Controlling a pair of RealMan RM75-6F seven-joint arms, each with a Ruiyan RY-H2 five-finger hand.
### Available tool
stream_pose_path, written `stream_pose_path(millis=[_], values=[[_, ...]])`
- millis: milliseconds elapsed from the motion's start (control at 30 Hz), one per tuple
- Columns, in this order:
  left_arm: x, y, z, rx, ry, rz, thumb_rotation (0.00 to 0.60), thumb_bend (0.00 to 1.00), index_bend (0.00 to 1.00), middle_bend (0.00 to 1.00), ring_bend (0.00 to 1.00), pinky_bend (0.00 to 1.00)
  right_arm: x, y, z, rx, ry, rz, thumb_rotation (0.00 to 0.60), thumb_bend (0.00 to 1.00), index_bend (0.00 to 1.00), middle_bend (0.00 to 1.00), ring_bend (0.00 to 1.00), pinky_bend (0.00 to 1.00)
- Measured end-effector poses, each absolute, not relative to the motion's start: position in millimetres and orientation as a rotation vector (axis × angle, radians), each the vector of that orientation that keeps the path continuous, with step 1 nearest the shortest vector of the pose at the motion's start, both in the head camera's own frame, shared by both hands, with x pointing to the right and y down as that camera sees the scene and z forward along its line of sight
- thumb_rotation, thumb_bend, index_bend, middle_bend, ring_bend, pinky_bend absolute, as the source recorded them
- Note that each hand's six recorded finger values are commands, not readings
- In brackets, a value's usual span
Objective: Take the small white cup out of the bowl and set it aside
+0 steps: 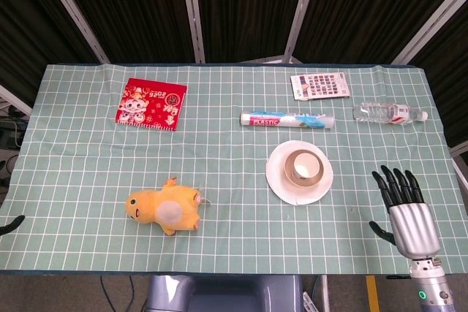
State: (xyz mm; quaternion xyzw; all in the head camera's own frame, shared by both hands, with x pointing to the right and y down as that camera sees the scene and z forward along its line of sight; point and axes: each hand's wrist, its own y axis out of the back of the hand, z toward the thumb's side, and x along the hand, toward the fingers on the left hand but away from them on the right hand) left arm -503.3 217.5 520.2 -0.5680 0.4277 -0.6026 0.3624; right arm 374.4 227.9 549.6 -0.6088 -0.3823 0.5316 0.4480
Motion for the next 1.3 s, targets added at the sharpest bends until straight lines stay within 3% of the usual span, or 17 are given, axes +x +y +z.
stream_pose_path(millis=[133, 300, 500, 800, 1300], values=[[-504.1, 217.2, 517.1, -1.460, 1.117, -1.546, 0.600, 0.05, 0.00, 0.00, 0.00, 0.00, 356.3, 223.0, 556.2, -1.529, -0.921, 1.264, 0.600, 0.02, 0.04, 0.00, 0.00, 0.00], [-503.8, 218.0, 518.3, -1.464, 1.107, -1.549, 0.600, 0.06, 0.00, 0.00, 0.00, 0.00, 322.4, 210.2, 564.4, -1.548, -0.890, 1.178, 0.600, 0.09, 0.29, 0.00, 0.00, 0.00], [-505.4, 216.9, 517.8, -1.471, 1.121, -1.543, 0.600, 0.05, 0.00, 0.00, 0.00, 0.00, 282.1, 192.8, 586.3, -1.606, -0.870, 1.136, 0.600, 0.19, 0.40, 0.00, 0.00, 0.00], [-503.9, 216.0, 518.5, -1.481, 1.119, -1.535, 0.600, 0.06, 0.00, 0.00, 0.00, 0.00, 263.5, 170.8, 631.4, -1.651, -0.865, 1.247, 0.600, 0.21, 0.43, 0.02, 0.00, 0.00], [-502.4, 215.2, 519.4, -1.485, 1.118, -1.534, 0.600, 0.06, 0.00, 0.00, 0.00, 0.00, 268.6, 160.0, 663.1, -1.649, -0.847, 1.356, 0.600, 0.24, 0.46, 0.02, 0.00, 0.00]])
